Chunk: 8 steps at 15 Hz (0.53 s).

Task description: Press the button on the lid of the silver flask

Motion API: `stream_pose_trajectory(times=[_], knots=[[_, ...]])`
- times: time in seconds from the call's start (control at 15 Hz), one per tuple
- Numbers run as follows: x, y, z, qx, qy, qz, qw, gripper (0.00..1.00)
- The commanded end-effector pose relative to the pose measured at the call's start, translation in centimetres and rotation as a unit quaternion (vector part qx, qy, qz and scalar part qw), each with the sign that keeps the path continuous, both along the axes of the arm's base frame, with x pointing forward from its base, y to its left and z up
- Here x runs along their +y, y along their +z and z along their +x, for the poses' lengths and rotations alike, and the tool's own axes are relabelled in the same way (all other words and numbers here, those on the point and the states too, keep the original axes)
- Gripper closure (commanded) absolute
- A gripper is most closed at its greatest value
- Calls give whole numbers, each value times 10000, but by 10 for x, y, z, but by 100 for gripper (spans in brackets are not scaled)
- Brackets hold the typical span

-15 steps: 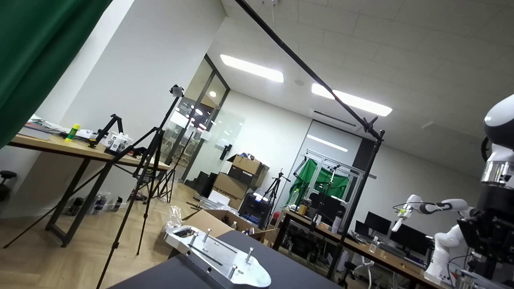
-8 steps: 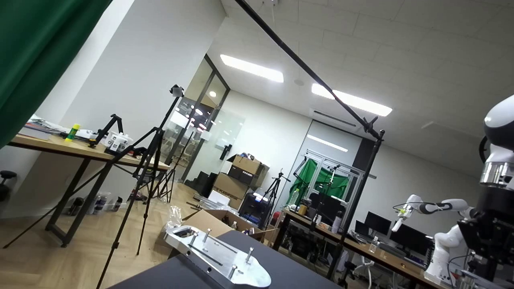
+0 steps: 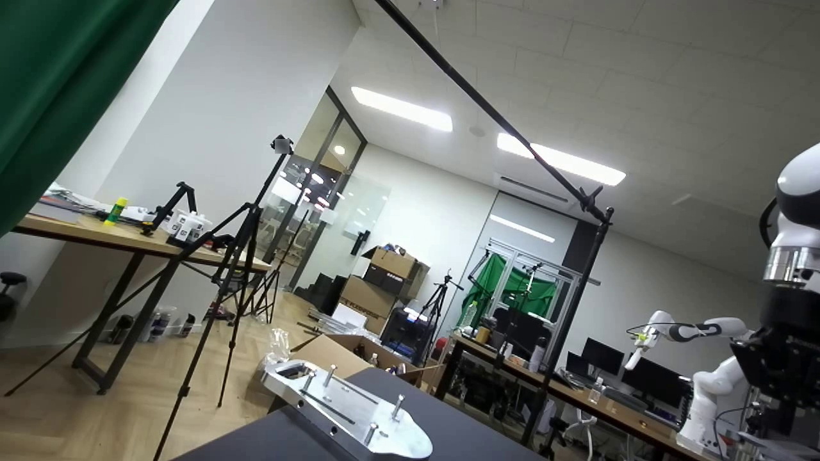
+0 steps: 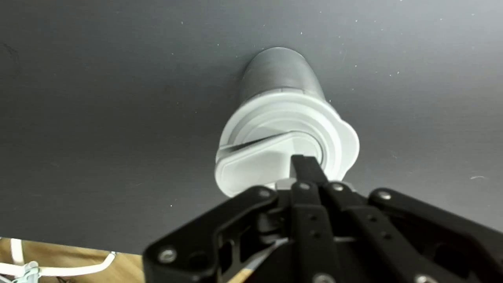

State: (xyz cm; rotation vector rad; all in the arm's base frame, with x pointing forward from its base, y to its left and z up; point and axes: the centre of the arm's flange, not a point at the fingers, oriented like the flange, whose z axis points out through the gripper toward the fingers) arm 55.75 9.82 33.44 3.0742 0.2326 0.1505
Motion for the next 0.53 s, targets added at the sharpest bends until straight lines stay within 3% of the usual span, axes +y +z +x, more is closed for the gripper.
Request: stream_pose_trajectory(times=[0.0,0.27,0.33,0.47], knots=[[1,51,-16,-88,-227,75,9997,100],[-4,95,-45,-16,-456,212,9987,100],[-5,104,-53,33,-503,197,9985,74],[-12,117,-75,186,-538,22,9984,68]])
